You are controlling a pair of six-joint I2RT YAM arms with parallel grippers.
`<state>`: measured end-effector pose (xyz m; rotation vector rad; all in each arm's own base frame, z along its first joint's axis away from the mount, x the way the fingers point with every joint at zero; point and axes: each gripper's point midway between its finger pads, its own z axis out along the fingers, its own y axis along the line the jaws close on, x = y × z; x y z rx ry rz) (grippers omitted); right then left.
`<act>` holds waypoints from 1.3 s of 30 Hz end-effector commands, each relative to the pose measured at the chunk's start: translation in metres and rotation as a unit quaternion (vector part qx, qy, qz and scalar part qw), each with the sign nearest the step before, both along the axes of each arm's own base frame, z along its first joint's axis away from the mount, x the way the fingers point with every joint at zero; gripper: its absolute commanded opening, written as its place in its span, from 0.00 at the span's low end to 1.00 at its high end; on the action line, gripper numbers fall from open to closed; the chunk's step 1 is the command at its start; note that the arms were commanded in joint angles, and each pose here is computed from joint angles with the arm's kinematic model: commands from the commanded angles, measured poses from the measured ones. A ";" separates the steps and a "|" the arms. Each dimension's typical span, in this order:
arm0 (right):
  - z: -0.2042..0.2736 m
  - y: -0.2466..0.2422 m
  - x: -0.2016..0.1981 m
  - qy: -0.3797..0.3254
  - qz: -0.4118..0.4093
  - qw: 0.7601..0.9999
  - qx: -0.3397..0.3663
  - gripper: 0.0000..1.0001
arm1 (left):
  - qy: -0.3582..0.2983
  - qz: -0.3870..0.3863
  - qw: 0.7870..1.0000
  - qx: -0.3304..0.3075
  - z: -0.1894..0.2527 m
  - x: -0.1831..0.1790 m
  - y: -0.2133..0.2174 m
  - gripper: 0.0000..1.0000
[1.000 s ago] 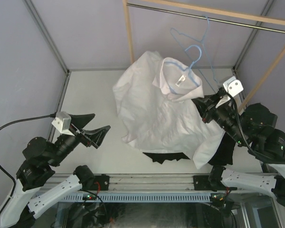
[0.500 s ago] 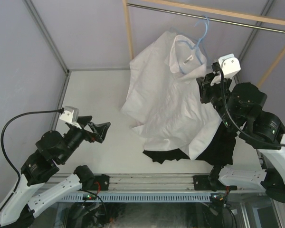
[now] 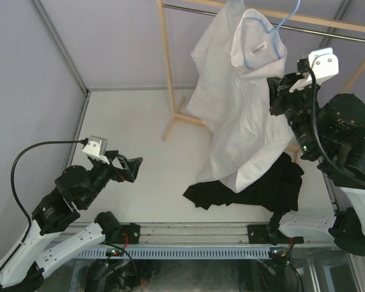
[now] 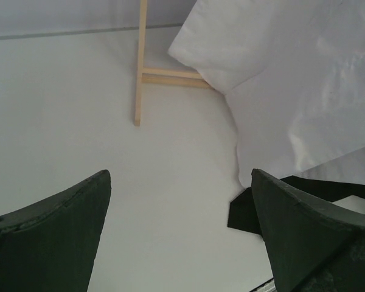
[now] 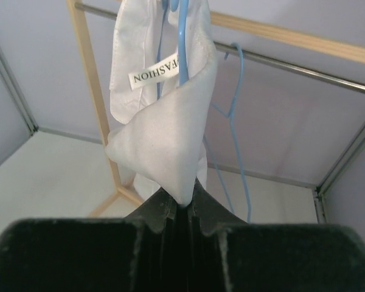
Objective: Place the shirt on the hanger
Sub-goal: Place the hanger at the clothesline.
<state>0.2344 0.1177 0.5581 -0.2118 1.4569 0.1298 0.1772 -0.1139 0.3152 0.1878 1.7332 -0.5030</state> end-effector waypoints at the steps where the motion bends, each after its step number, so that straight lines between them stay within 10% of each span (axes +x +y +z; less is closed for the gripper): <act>1: -0.017 0.018 0.013 0.004 0.007 1.000 0.013 0.00 | 0.010 0.034 0.999 0.002 -0.011 0.006 0.008 1.00; 12: -0.090 0.080 0.065 0.056 0.059 0.993 0.081 0.00 | 0.040 0.094 0.994 0.028 -0.035 0.013 0.027 1.00; 39: -0.062 0.118 0.171 0.008 0.102 0.964 0.245 0.00 | 0.056 0.115 0.990 0.066 -0.071 0.009 0.042 1.00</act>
